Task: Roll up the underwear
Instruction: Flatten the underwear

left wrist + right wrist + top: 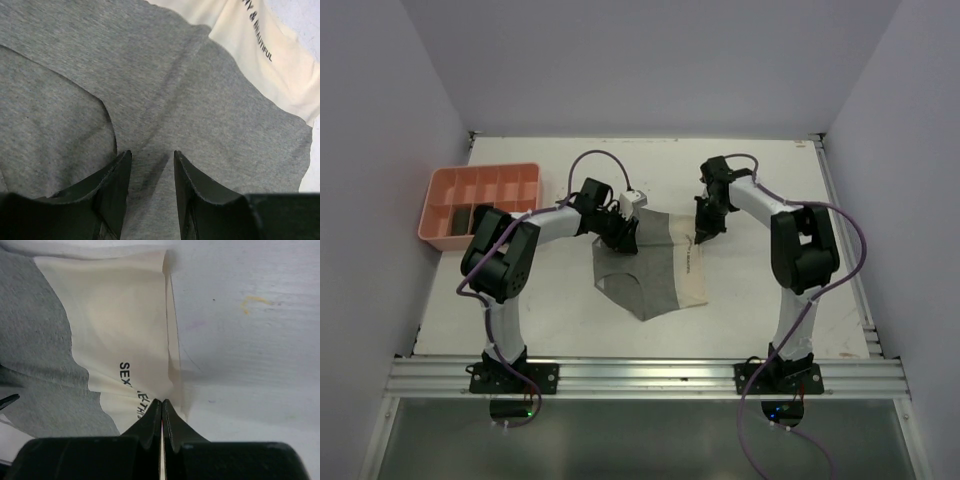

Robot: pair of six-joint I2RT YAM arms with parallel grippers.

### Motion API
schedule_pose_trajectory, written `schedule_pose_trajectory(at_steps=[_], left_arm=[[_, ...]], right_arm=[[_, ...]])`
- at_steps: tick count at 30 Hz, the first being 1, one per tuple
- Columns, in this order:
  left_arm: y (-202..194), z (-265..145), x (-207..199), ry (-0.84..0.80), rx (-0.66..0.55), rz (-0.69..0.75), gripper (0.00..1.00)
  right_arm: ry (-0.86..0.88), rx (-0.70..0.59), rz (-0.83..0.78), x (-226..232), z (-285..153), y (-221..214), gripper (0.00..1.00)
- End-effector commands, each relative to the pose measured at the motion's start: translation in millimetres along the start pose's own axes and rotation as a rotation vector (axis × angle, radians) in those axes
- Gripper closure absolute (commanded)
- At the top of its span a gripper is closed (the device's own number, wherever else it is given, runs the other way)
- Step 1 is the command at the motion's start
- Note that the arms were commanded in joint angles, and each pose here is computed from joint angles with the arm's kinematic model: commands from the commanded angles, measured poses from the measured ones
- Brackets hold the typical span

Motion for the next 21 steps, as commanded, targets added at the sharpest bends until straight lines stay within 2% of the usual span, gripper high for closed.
schedule_pose_trajectory(at_steps=[1,3,4,5,6,8,11,12,15,16,19,21], left_arm=[[-24,5,12,0.065,0.096,-0.063,0.55],[-25,6,13,0.066,0.102,-0.067,0.55],[-25,6,14,0.071,0.105,-0.068,0.55],[-25,6,15,0.072,0.106,-0.068,0.55],[-26,6,15,0.075,0.110,-0.071,0.55],[-25,6,15,0.079,0.110,-0.072,0.55],[-24,5,15,0.071,0.105,-0.072,0.53],[-23,4,14,0.069,0.103,-0.070,0.53],[-16,-4,10,0.050,0.064,-0.052,0.53],[-15,-7,8,0.038,0.041,-0.048,0.53],[-1,-20,2,0.015,-0.037,-0.013,0.53],[13,-32,-1,0.013,-0.097,0.024,0.53]], right_arm=[[-0.086,-0.156,-0.044,2,-53,9,1.00],[-0.107,-0.160,-0.050,0,-57,7,0.99],[-0.111,-0.153,-0.051,-1,-58,7,0.95],[-0.141,-0.153,-0.055,-3,-57,7,0.86],[-0.174,-0.142,-0.060,-6,-57,5,0.84],[-0.192,-0.131,-0.068,-8,-55,5,0.69],[-0.163,-0.138,-0.060,-5,-56,7,0.63],[-0.147,-0.145,-0.060,-2,-57,8,0.64],[-0.039,-0.160,-0.067,6,-58,7,0.73],[0.006,-0.154,-0.074,9,-57,7,0.79],[0.128,-0.104,-0.098,21,-52,-4,0.90],[0.164,-0.060,-0.118,27,-47,-15,0.92]])
Point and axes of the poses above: each gripper's point midway between its finger pads, its own z axis out along the fingers, its own x axis along the line the jaws close on, y = z × x, the point moved 10 cm from there along -z, back along the fingers, and after that the axes turned 5 degrees about z, right-handed, at the moved point
